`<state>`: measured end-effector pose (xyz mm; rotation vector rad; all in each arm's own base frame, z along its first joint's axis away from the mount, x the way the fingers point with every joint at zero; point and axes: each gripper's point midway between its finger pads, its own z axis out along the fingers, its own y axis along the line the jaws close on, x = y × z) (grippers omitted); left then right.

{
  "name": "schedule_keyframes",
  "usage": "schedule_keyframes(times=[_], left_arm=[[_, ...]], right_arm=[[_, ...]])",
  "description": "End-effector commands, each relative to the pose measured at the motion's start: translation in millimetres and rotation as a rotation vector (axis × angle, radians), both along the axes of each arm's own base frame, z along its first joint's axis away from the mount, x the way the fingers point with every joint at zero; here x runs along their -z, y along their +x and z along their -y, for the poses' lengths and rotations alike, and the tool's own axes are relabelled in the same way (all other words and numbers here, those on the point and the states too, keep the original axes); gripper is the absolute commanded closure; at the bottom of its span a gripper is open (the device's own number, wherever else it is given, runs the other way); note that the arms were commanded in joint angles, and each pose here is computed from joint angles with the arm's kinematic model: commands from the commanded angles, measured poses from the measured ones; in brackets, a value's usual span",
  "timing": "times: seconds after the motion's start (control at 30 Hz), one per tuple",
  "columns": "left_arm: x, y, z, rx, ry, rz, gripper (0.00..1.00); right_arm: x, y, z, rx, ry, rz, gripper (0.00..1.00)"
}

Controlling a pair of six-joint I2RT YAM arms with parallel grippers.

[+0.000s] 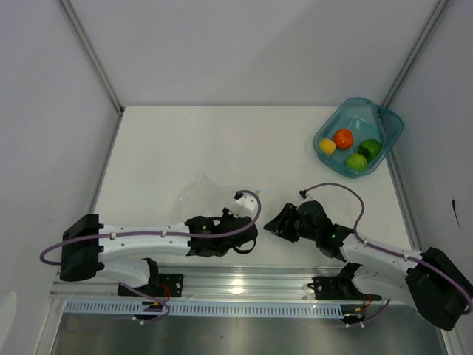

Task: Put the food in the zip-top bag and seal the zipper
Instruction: Pick up the zipper food storage bag at the center of the board, then open the zipper of the food storage bag at the center of the board.

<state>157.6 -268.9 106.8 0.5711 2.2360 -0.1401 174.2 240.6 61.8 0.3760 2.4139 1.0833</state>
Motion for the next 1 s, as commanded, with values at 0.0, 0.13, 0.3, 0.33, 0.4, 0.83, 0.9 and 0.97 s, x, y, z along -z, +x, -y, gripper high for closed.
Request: schedule_keyframes(times=[0.0,0.13,0.3,0.33,0.4,0.83,0.9,0.97], left_arm=[[-22.8,-0.2,10.5,0.015,-0.066,-0.01,0.99],[-21.7,-2.4,12.2,0.021,-0.075,-0.023,0.99],[-23.6,-4.7,15.2,0.026,-0.094,-0.035,0.99],[-23.6,-5.8,15.9,0.028,-0.1,-0.042,0.99],[-27.6,-6.9,16.0,0.03,-0.117,-0.044,0.99],[-41.5,-12.4,12.7,0.031,-0.187,-0.055,0.99],[-41.3,-12.9,11.6,0.027,-0.19,-0.058,0.99],[-39.4,-12.3,8.5,0.018,-0.181,-0.055,0.99]], right_arm=[[-41.5,20.7,-31.6,-0.04,0.098,0.128,0.52],[-53.3,21.2,-49.5,-0.066,0.113,0.156,0.54],[-54.3,23.6,-60.1,-0.074,0.114,0.169,0.54],[-53.1,25.8,-62.7,-0.072,0.115,0.167,0.54],[-52.1,27.3,-66.2,-0.074,0.119,0.163,0.55],[-51.5,34.3,-101.2,-0.082,0.152,0.195,0.7],[-56.4,31.8,-104.1,-0.091,0.16,0.21,0.8],[-56.4,35.0,-100.2,-0.064,0.135,0.229,0.93]])
